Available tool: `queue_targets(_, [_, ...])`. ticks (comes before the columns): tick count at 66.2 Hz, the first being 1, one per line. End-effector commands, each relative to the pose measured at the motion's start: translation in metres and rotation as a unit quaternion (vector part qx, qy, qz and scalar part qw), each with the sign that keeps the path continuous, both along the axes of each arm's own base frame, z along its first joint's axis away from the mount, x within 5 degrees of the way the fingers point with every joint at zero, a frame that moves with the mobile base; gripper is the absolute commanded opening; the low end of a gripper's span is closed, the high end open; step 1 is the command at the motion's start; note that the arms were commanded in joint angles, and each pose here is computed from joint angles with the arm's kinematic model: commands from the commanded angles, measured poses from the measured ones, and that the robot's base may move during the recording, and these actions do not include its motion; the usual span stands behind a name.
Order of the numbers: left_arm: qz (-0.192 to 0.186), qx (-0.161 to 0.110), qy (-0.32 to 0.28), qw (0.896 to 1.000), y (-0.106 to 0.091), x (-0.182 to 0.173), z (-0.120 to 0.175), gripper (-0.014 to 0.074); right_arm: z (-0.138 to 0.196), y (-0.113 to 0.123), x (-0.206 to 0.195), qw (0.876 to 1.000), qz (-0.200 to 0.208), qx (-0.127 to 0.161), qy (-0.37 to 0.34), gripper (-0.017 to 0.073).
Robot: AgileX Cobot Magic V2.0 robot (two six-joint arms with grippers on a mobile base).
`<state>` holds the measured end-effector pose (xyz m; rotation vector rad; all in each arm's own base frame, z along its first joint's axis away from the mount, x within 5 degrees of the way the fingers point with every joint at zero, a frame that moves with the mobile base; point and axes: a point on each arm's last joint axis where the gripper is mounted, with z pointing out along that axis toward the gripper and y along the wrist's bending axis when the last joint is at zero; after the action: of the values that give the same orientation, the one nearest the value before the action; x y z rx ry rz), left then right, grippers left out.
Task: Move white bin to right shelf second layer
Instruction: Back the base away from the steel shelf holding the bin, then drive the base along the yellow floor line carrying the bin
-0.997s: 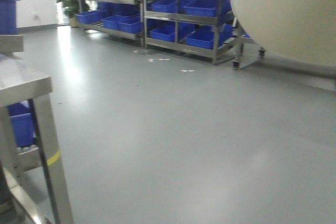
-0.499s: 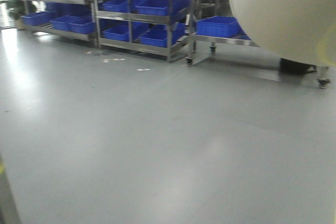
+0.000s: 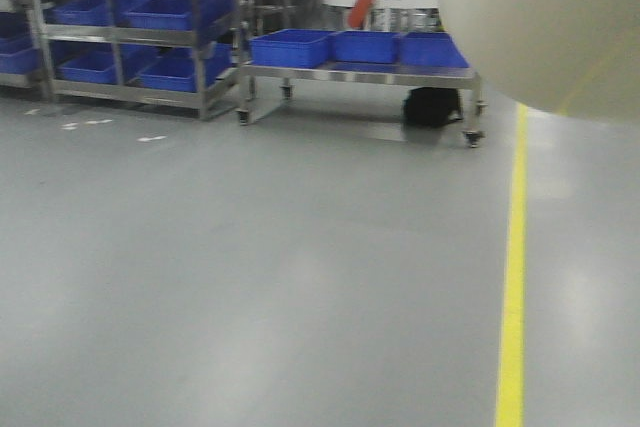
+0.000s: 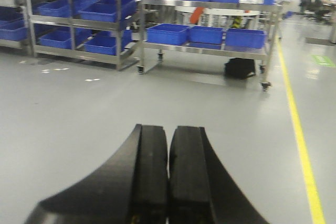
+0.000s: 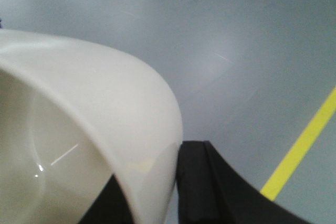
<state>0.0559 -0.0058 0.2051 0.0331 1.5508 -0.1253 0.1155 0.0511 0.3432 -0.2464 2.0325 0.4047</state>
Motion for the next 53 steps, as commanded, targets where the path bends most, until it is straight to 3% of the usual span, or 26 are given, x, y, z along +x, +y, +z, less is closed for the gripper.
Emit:
queue_targets(1, [0.0, -0.007, -0.025, 1.0, 0.0002, 0.0011, -0.0046, 0.0085, 0.0178, -0.0002, 0.002, 0.998, -0.006, 0.023, -0.058, 0.0053])
queue_targets(53, [0.0, -0.007, -0.025, 1.0, 0.0002, 0.0011, -0.0046, 0.0085, 0.0178, -0.0002, 0.002, 0.998, -0.006, 0.023, -0.058, 0.0053])
